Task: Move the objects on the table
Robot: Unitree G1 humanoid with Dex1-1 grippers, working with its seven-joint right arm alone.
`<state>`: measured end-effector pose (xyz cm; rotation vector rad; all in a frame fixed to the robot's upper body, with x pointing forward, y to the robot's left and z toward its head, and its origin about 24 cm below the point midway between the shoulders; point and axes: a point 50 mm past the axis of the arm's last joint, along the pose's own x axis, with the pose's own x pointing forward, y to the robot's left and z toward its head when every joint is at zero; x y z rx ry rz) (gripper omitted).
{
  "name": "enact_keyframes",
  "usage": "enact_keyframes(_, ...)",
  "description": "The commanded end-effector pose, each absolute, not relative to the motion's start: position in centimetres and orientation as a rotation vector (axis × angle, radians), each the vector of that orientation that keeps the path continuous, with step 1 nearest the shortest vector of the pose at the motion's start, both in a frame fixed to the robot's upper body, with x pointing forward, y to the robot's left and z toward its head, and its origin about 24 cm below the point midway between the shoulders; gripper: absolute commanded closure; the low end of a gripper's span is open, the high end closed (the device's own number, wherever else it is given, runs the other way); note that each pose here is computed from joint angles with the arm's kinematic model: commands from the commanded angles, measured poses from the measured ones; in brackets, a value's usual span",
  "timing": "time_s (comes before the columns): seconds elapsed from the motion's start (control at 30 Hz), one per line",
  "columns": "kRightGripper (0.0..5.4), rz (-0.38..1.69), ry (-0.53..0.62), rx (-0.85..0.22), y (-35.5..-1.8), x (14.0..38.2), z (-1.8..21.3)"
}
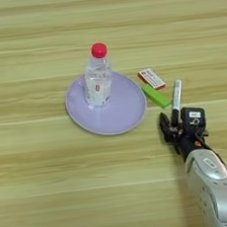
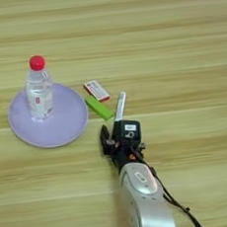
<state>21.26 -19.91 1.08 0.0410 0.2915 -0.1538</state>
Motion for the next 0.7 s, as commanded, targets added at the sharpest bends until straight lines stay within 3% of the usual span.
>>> enact_keyframes(0.03,3.13,-0.178,0.24,0.018,-20.4,21.8,2.4)
enact_keyframes(0.37,4.61,-0.274,0.16,-0.054,-23.5,22.7,4.8)
enact_keyframes(0.7,4.63,-0.416,0.21,-0.071,-28.6,23.7,3.6)
